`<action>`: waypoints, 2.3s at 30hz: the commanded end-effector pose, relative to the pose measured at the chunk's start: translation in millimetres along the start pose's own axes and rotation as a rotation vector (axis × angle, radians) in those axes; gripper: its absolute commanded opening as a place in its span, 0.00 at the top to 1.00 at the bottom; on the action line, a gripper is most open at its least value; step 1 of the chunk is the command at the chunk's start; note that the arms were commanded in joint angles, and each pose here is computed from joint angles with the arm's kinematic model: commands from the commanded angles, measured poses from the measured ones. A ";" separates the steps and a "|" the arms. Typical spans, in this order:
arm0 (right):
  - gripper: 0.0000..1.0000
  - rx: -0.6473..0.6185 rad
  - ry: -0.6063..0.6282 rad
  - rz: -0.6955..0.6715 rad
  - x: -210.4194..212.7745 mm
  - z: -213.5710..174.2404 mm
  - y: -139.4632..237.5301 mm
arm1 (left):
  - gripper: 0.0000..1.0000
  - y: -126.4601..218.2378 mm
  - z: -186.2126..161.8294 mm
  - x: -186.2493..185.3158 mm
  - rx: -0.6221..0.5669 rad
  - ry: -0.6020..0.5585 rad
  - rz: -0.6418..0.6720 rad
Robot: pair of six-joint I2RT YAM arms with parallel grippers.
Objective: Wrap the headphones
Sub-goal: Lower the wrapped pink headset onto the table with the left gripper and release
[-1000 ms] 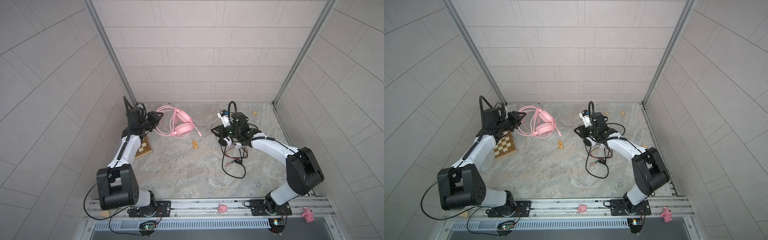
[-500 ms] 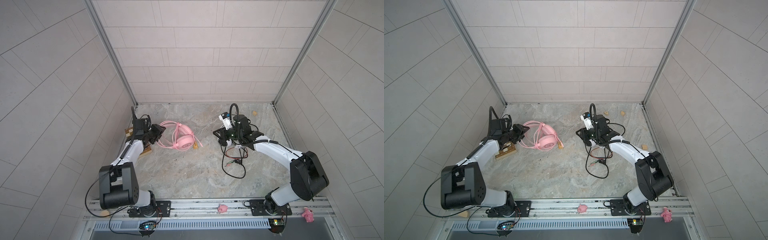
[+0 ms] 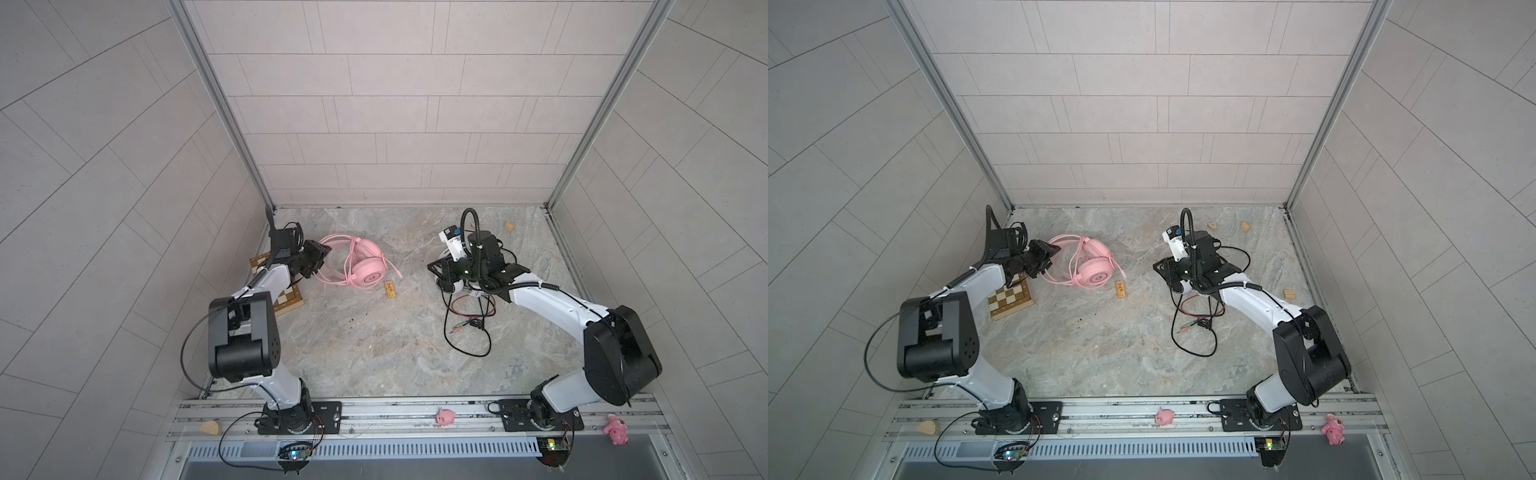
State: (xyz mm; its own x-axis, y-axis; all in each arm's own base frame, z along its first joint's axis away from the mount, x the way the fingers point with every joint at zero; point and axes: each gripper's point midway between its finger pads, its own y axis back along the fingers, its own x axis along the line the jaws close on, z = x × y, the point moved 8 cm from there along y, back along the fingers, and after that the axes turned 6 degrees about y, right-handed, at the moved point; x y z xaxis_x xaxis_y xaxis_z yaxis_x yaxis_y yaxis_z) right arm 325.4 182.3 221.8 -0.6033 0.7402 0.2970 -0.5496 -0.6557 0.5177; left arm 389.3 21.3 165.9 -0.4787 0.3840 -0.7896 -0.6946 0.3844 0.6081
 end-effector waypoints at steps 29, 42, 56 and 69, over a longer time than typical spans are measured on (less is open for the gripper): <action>0.63 0.012 0.103 -0.136 9.3 -8.8 57.8 | 0.99 -95.0 128.4 27.0 -0.234 0.053 0.248; 0.63 0.010 0.117 -0.181 12.1 -16.2 77.3 | 0.59 -76.2 154.7 23.1 -0.208 0.012 0.408; 0.62 -0.041 0.101 -0.135 19.2 -10.6 83.5 | 0.00 -5.6 137.0 1.3 -0.068 -0.223 0.732; 0.61 -0.037 -0.080 -0.378 -20.4 -25.1 103.3 | 0.00 75.9 84.7 -106.4 -0.203 -0.460 0.253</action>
State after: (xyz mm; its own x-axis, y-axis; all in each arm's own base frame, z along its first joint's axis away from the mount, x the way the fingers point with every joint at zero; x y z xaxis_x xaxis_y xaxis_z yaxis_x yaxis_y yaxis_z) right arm 265.5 116.9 258.2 -0.4392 0.8862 0.1476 -0.7162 -0.4446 0.5380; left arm 440.8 97.6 281.9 -0.5244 0.7452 -0.4118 -0.6135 0.0046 0.7897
